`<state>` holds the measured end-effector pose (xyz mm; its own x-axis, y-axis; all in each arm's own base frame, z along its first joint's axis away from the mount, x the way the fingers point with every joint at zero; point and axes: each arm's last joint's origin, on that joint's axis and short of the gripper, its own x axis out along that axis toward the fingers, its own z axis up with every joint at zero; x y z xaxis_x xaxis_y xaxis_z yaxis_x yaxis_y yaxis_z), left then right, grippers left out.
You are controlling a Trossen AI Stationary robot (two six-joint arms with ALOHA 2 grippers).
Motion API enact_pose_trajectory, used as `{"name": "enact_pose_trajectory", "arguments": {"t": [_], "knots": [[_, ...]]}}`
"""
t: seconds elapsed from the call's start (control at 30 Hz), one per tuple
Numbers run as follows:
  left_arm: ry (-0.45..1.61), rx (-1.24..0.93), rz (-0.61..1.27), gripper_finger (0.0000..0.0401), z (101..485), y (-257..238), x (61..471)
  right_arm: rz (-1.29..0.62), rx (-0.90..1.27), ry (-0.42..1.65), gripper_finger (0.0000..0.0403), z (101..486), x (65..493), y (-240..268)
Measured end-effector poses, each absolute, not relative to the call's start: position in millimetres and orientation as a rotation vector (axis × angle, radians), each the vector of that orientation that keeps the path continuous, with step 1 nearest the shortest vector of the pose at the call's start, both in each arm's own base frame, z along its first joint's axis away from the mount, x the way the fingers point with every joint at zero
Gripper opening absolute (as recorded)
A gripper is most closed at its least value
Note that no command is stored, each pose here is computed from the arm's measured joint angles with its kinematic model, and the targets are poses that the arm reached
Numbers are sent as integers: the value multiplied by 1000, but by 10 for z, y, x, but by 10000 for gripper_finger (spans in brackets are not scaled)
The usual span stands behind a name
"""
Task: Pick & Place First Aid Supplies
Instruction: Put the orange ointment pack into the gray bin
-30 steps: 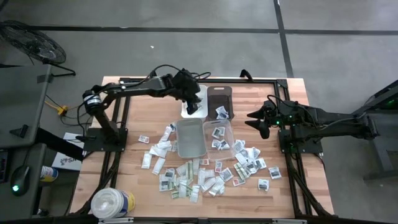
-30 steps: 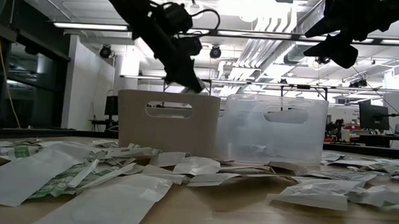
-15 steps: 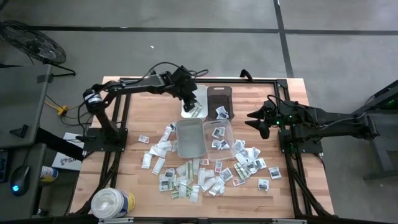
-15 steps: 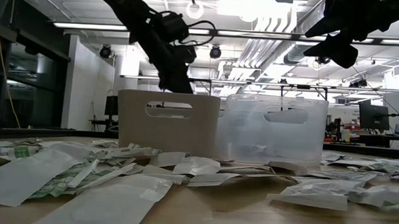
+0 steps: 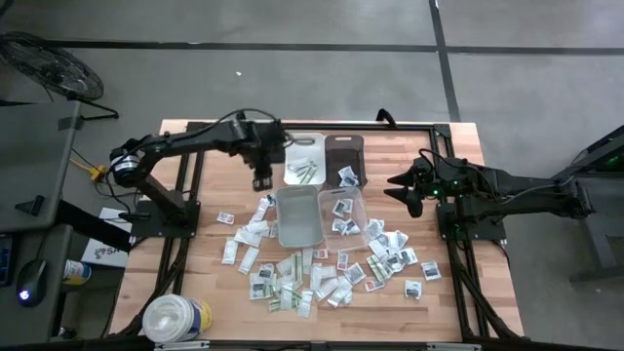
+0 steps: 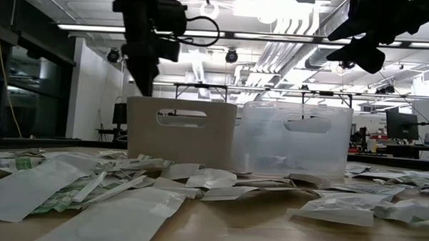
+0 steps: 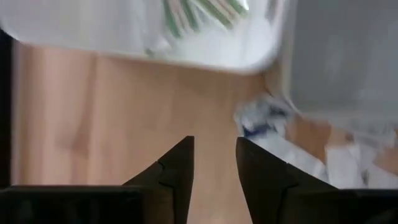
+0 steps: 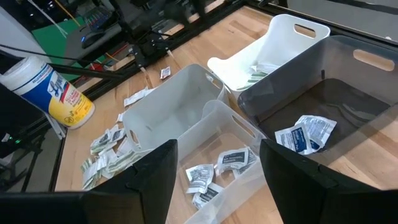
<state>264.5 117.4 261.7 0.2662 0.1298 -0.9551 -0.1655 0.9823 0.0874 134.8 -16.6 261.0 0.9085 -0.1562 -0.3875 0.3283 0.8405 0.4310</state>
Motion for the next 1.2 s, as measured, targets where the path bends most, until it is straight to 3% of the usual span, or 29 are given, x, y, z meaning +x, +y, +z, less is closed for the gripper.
{"name": "enact_pose_trajectory", "arguments": {"t": [0.47, 0.8, 1.2], "knots": [[1276, -250, 224, 117, 2179, 560, 2021, -269, 517, 351, 222, 2607, 1347, -167], [1400, -264, 210, 117, 1892, 111, 1853, -277, 516, 349, 222, 2606, 1346, -169], [1410, -433, 525, 117, 1796, -78, 1748, -276, 514, 349, 222, 2606, 1346, -169]]}}
